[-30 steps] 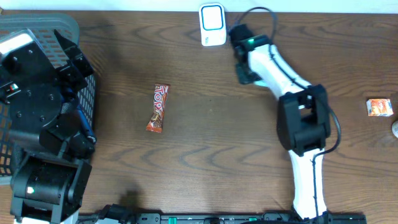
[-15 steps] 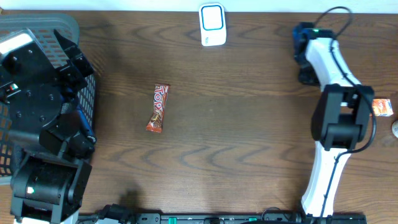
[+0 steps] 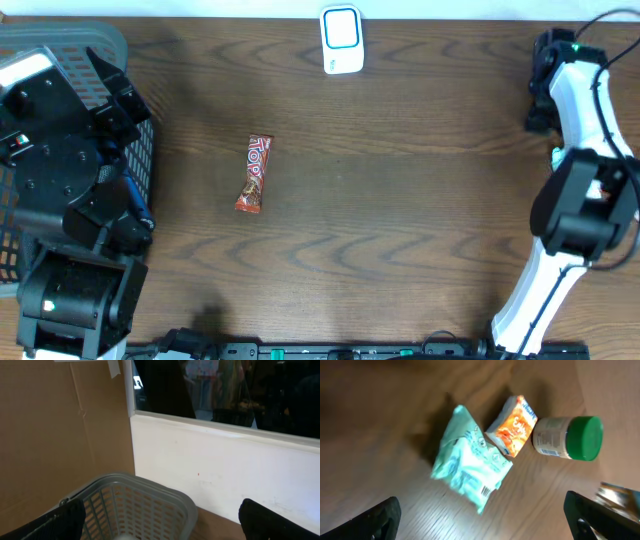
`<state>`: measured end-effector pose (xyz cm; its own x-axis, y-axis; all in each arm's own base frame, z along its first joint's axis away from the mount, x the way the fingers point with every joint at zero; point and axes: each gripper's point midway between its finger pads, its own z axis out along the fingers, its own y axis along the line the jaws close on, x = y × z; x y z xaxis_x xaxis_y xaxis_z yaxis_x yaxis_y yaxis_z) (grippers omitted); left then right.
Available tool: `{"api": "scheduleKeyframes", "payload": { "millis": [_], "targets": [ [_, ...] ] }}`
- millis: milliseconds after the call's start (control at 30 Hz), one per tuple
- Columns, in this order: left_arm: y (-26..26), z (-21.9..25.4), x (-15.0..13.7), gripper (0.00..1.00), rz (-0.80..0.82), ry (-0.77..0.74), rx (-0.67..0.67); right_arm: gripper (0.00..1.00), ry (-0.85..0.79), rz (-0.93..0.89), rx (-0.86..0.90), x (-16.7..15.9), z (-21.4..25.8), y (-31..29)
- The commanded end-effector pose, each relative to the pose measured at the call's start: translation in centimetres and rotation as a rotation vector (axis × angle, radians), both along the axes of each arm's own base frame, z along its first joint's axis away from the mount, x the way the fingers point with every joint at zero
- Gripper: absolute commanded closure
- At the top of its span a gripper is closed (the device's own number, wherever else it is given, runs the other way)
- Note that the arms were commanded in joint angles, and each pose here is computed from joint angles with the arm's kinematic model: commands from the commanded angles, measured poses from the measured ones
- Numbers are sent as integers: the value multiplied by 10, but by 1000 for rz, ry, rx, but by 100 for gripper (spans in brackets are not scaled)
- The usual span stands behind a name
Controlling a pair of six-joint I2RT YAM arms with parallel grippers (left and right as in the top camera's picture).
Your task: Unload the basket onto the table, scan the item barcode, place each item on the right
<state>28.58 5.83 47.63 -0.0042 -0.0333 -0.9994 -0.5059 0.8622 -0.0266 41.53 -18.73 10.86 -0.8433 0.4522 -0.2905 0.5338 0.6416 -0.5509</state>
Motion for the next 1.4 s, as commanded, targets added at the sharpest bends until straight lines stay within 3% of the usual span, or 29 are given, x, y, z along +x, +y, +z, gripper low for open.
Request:
{"api": "scheduleKeyframes", "payload": {
  "millis": [0,267,333,433,733,833,1000,1133,1367],
  "targets": [
    [1,3,-1,2,4,-23,-11,1,-235,86,195,12,64,59],
    [2,8,-5,2,5,-48,-16,1,-343,423,1037,6,112,279],
    [3,10,-8,2,5,-56,-18,1,-292,468,1126,-4,111,321],
    [4,14,-14,2,5,-70,-21,1,-192,563,1057,-21,92,367],
    [11,33,-46,2,5,-157,-39,1,-24,900,436,-65,37,442],
    [14,41,-63,2,4,-198,-47,1,9,1006,309,-74,14,469],
    [20,54,-93,2,4,-272,-63,1,146,1170,253,-106,-31,508],
    [25,61,-115,2,4,-322,-73,1,183,1324,234,-135,-41,542],
    [26,64,-123,2,4,-342,-77,1,204,1517,216,-171,-46,581]
  ]
}}
